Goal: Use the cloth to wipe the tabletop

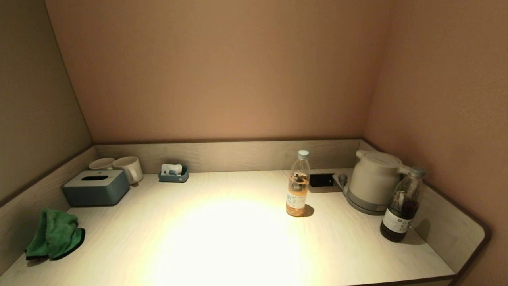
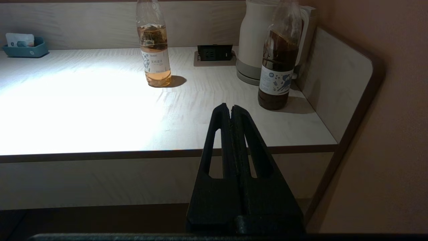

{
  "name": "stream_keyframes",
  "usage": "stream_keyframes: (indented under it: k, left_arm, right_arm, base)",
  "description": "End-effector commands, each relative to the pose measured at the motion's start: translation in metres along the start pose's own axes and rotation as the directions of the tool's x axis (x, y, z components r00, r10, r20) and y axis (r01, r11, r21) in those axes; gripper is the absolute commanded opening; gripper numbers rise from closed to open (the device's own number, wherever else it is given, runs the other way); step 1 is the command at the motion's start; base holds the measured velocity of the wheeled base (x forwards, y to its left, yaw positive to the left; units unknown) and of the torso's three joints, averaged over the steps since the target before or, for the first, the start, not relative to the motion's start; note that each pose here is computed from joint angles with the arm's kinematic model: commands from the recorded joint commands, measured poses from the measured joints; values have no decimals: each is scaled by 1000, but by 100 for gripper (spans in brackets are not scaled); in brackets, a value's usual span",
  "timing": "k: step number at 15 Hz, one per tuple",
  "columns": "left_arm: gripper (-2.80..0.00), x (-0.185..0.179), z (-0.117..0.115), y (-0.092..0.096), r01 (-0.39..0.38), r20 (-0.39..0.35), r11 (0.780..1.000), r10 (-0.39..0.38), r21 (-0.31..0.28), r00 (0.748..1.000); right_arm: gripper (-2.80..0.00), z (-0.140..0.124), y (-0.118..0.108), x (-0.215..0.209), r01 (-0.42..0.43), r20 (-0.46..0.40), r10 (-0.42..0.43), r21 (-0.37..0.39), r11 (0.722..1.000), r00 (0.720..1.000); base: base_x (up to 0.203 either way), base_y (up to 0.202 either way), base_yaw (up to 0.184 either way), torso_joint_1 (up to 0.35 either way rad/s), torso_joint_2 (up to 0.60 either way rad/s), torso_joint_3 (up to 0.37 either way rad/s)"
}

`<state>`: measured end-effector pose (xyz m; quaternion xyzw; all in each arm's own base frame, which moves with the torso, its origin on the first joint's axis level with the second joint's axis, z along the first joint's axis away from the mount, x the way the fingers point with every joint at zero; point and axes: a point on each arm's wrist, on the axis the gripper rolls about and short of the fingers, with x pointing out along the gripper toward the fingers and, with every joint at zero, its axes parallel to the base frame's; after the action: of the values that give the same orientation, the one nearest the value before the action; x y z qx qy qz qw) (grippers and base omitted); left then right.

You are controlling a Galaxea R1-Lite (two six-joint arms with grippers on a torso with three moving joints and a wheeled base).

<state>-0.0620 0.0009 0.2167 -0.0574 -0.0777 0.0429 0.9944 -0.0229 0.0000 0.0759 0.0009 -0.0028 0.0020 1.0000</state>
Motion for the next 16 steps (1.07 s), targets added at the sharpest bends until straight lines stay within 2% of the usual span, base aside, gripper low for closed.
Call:
stream_keyframes:
  k: [1,3,6,8,11,13,16]
  left_arm:
    - [-280,13,-23,2,-33,-16,999,34,9,999]
    - [-280,15,-37,4,-35,4,999,35,23,999]
    - [-280,5,-49,4,48,49,998,-50,42,998]
    - [-280,-1,-60,5,88,63,991,-95,103,993]
    - [-280,0,-78,6,147,40,975,-156,169,987]
    - [-280,6,-95,7,158,-20,967,-158,201,987]
    - [-280,9,-102,7,157,-6,963,-160,217,987]
  right_arm:
    - [-280,0,0,0,-1,-1,1,0,1000,1000]
    - [-280,0,0,0,-1,-1,1,0,1000,1000]
    - [-280,0,0,0,-1,-1,1,0,1000,1000]
    - [-280,0,0,0,-1,-1,1,0,1000,1000]
    - [-280,0,0,0,-1,-1,1,0,1000,1000]
    - [-280,0,0,0,-1,-1,1,0,1000,1000]
    - [-280,0,0,0,-1,-1,1,0,1000,1000]
  base:
    - [0,0,0,0,0,0]
    - [0,0,0,0,0,0]
    - [0,0,0,0,0,0]
    - [0,0,0,0,0,0]
    - [0,0,0,0,0,0]
    - [0,0,0,0,0,0]
    - [0,0,0,0,0,0]
